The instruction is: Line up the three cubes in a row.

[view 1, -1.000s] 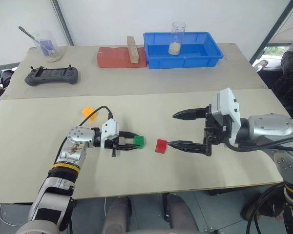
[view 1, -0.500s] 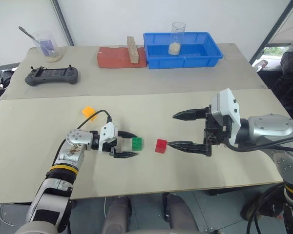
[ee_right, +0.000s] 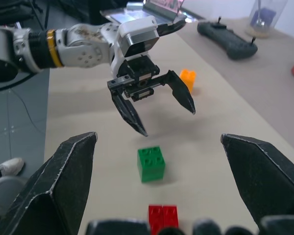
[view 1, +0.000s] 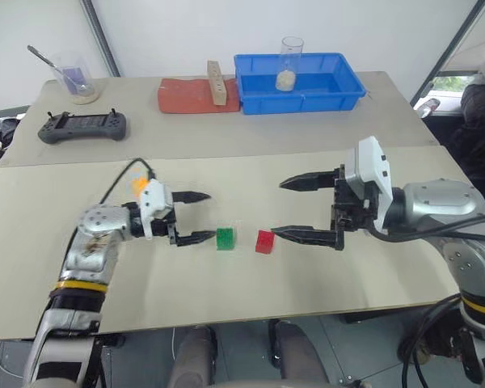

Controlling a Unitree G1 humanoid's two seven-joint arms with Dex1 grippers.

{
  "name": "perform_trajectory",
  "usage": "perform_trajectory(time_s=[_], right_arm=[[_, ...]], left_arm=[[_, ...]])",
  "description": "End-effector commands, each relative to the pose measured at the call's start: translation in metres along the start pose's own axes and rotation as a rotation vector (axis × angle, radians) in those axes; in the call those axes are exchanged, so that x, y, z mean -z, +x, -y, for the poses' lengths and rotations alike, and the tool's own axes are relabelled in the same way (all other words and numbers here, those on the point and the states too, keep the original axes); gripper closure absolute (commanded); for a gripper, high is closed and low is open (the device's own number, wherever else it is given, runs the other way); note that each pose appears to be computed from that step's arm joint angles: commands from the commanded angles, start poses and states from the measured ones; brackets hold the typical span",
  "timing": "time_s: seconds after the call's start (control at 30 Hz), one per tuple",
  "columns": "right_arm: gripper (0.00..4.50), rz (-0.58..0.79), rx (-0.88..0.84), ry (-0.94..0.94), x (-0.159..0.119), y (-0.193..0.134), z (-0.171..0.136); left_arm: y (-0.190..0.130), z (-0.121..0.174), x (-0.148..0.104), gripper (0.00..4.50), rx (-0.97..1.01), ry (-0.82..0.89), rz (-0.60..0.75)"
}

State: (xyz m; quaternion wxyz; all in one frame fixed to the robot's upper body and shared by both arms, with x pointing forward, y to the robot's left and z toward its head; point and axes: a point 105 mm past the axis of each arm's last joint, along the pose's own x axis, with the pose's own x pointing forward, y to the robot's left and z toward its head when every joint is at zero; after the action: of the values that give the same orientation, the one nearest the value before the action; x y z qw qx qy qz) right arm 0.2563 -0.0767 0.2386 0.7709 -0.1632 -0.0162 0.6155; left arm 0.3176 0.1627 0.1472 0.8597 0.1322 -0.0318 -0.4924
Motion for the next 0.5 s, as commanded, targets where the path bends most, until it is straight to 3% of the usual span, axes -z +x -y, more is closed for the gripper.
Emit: perform_trajectory(time_s=[0.03, 0.3, 0.5], right_arm=[[0.0, 0.04, 0.016, -0.035, -0.017, 0.006, 0.007], [0.0, 0.055, 0.01, -0.051, -0.025, 0.017, 0.012], [0.0, 0.059, -0.004, -0.058, -0.026, 0.023, 0.012]], left_arm=[[-0.021, -0.018, -0.01, 0.04, -0.269, -0.033, 0.035], [-0.082, -0.037, 0.034, 0.04, -0.673, -0.139, -0.031], [-0.072, -0.053, 0.05, 0.04, -0.671, -0.136, -0.055]])
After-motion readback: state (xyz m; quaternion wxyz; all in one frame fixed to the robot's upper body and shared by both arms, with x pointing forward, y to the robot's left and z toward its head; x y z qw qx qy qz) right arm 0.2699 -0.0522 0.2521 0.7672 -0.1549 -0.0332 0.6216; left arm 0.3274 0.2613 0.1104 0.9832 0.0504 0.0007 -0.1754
